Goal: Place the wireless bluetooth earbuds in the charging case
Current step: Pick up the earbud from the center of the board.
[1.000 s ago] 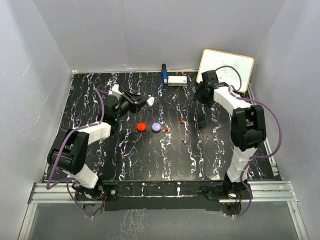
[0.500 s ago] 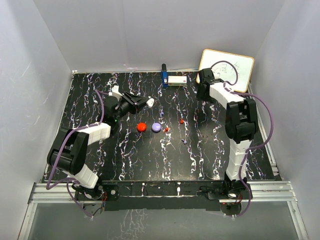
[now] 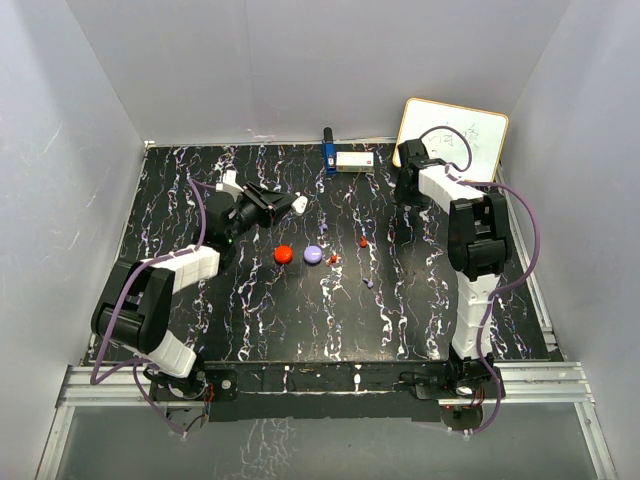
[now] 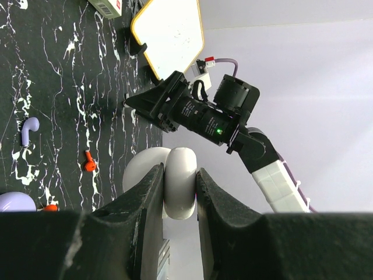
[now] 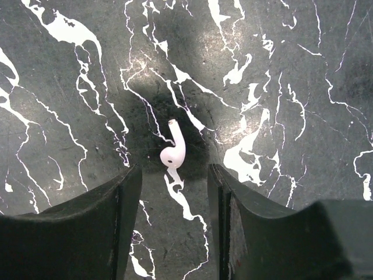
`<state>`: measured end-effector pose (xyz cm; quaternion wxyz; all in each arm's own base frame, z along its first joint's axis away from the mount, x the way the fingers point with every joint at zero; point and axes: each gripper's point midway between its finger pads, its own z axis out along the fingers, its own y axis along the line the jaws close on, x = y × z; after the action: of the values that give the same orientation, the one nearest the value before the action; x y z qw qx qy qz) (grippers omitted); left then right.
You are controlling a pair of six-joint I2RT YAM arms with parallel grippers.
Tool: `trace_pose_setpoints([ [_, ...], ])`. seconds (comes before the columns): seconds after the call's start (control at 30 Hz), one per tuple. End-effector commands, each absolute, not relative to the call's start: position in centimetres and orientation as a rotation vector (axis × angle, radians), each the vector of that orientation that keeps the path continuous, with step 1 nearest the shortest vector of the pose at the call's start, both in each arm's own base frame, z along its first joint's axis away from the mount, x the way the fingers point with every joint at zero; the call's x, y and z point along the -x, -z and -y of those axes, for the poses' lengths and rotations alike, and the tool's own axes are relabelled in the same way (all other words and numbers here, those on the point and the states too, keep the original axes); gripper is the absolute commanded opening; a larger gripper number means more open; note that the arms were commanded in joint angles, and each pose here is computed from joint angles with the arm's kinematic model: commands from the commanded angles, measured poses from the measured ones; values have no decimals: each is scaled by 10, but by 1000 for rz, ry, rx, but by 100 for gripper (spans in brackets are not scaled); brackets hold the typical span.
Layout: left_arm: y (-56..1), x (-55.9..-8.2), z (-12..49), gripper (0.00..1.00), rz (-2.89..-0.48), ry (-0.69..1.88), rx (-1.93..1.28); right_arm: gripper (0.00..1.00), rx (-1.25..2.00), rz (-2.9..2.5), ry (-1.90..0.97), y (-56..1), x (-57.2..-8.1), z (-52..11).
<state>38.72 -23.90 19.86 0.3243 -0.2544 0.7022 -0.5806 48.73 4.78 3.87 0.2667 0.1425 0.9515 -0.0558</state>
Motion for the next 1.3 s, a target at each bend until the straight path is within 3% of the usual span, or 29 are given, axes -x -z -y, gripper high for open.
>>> trace_pose_setpoints([
  [0.0,-223,-382,237,0,-1799,1549,609,45,-391,-2494,99,-56,-510,-47],
  [1.27,-217,-383,236,0,-1809,1535,629,27,-443,-2552,33,-17,-499,-42],
])
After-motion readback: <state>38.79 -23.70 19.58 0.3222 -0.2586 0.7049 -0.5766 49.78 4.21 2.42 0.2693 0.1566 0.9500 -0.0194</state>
